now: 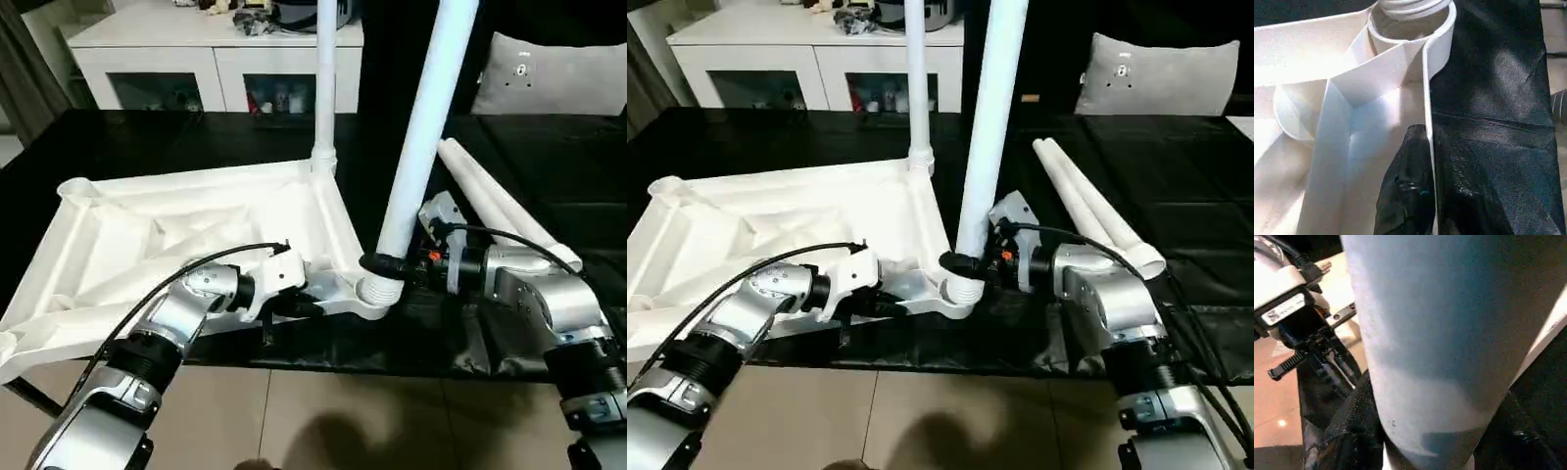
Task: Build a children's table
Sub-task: Insert table leg to table base
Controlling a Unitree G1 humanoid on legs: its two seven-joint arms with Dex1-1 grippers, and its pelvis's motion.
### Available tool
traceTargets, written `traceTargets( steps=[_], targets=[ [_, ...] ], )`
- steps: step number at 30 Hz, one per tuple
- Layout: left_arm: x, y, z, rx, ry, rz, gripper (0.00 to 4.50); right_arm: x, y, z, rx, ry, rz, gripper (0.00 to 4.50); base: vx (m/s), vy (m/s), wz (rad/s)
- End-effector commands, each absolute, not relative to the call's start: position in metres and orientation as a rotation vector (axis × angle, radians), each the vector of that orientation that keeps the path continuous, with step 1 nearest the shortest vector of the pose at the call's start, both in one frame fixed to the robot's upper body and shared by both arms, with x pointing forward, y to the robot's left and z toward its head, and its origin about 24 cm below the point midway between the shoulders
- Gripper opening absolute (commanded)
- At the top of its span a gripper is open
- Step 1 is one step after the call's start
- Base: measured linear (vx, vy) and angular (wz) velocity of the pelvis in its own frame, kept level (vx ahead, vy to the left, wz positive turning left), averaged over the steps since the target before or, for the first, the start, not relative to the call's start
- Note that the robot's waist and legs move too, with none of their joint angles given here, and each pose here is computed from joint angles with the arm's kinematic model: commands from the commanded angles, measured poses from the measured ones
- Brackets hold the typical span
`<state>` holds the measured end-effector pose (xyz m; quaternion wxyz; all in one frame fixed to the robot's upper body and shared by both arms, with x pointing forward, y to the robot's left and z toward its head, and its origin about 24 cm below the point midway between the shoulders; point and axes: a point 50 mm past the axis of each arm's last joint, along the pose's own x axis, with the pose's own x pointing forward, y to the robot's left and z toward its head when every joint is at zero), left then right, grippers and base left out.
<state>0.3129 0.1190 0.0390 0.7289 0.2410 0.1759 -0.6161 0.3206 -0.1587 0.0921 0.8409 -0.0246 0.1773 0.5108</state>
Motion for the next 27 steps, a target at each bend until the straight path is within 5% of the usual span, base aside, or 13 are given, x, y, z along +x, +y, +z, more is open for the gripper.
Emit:
traceTargets(
  steps=[1, 20, 27],
  targets=[
    [0.304, 0.124, 0.019, 0.596, 0.495, -1.380, 0.00, 0.323, -0.155, 0.090, -0.064, 0.391, 1.101, 1.89, 0.000, 0.000, 0.00],
    [0.321, 0.106, 0.044, 0.744, 0.403, -1.526, 0.00, 0.325, -0.159, 0.083, -0.045, 0.427, 1.128, 1.89, 0.000, 0.000, 0.00],
    [0.322, 0.114, 0.037, 0.744, 0.459, -1.492, 0.00, 0.323, -0.161, 0.078, -0.034, 0.414, 1.102, 1.89, 0.000, 0.000, 0.00]
  ],
)
